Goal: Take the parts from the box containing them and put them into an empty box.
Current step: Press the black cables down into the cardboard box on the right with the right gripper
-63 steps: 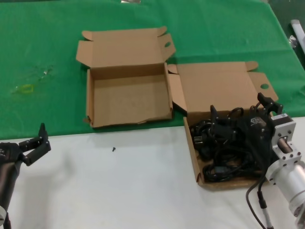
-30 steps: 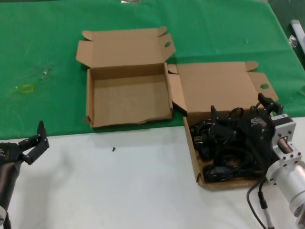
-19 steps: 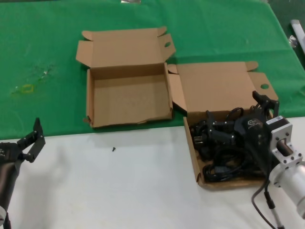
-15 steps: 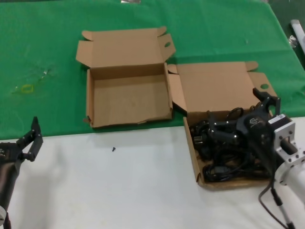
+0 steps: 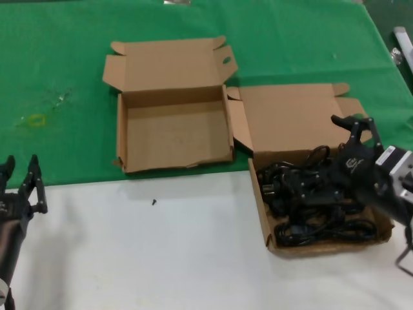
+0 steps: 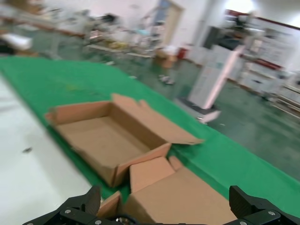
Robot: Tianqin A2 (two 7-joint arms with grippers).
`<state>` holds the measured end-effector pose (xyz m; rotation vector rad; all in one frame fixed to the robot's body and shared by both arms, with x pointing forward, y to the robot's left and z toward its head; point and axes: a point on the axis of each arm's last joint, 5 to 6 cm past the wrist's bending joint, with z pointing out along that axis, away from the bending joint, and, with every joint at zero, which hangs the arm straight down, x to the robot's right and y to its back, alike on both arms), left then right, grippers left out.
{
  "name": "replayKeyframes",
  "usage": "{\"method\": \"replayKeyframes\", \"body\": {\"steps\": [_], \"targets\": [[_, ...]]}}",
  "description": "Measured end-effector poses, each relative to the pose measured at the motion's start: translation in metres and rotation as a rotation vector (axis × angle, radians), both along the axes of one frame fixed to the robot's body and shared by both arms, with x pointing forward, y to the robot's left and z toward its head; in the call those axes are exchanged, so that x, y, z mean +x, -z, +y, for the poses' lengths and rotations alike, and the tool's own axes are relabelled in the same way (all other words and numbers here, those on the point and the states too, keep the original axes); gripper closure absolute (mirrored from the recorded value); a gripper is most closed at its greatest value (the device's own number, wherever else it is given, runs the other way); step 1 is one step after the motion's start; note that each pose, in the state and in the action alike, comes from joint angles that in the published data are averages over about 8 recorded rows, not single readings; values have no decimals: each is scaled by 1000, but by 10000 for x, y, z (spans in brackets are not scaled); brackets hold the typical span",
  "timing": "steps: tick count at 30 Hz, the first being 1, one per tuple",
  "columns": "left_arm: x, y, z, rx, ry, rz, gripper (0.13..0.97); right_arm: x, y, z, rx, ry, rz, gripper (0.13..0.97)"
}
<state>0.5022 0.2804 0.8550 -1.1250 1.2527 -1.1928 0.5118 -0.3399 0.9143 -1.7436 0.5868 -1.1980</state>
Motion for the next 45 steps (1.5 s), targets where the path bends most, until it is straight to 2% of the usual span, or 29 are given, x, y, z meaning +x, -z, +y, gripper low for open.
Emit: {"method": "replayKeyframes", "body": {"steps": [5,9,17,20,26,31,45], "targets": [[0,0,0,0,0,0,829,91,-197,-225,-153,-122,16,130],[0,0,0,0,0,0,829,183,-343,-404,-294,-222,24,130],[0,0,0,0,0,0,927,339,-526,-672,-531,-389,39,130],[0,0,0,0,0,0,934,397,-557,-739,-615,-428,37,130],[0,0,0,0,0,0,955,545,-572,-850,-785,-461,3,130],[0,0,0,0,0,0,955,666,-577,-890,-865,-465,-37,130],[0,0,0,0,0,0,955,734,-523,-842,-889,-479,-81,169]]}}
